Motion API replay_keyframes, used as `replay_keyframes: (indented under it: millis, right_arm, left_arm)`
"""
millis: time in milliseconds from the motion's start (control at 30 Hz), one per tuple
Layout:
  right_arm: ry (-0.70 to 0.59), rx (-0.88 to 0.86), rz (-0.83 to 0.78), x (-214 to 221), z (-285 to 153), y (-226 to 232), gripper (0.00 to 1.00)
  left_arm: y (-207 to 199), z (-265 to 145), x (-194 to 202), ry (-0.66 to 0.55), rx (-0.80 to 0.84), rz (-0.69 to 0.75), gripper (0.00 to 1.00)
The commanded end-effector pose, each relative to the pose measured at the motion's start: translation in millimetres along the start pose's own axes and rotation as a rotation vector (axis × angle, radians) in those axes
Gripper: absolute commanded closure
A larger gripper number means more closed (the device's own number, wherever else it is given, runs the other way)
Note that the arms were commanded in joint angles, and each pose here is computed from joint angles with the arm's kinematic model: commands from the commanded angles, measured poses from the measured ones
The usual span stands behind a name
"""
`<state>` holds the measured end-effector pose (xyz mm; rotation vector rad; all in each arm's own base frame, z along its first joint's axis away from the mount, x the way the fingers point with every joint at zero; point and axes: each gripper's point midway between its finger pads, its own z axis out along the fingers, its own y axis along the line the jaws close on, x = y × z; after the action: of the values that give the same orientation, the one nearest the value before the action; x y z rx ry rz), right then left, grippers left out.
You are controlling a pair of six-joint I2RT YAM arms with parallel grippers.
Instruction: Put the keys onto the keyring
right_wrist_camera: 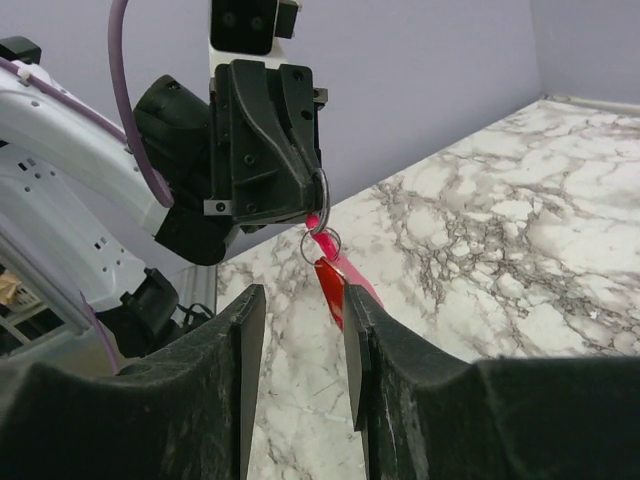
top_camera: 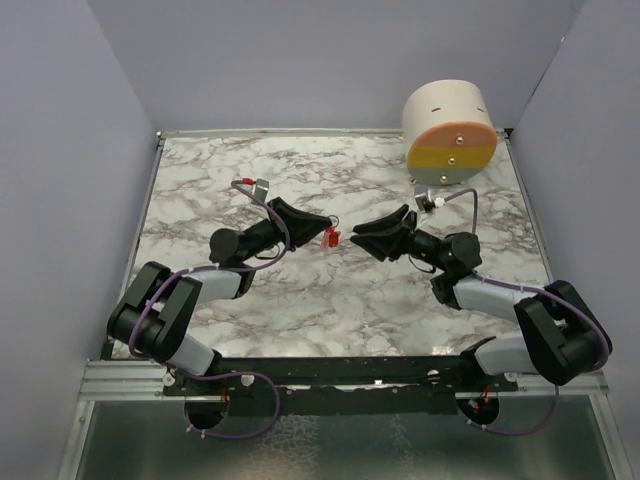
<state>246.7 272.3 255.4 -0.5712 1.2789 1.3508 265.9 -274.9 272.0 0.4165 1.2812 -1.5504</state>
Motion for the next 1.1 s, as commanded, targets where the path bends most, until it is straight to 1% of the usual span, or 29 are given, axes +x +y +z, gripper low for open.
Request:
replay_keyframes:
  millis: [0, 233, 700, 1067]
  right_arm:
    - [-0.042, -0.036, 0.050, -9, 5, 4, 0.64]
    - [-0.057, -0.011, 0.114, -7, 7, -3, 0.68]
    - [-0.038, 0.022, 0.127, -1, 9, -13, 0.72]
    - [-0.039, 0.017, 0.129, 0, 9, -13, 0.80]
  left_arm:
    - [-38, 6, -13, -0.053, 0.171, 0.092, 1.00]
    - [-35, 12, -3, -0.032, 0.177, 0.060, 1.00]
    - [-35, 20, 5, -0.018, 0.192, 0.047, 1.00]
    - [-36, 22, 9, -0.007, 0.201, 0.048, 1.00]
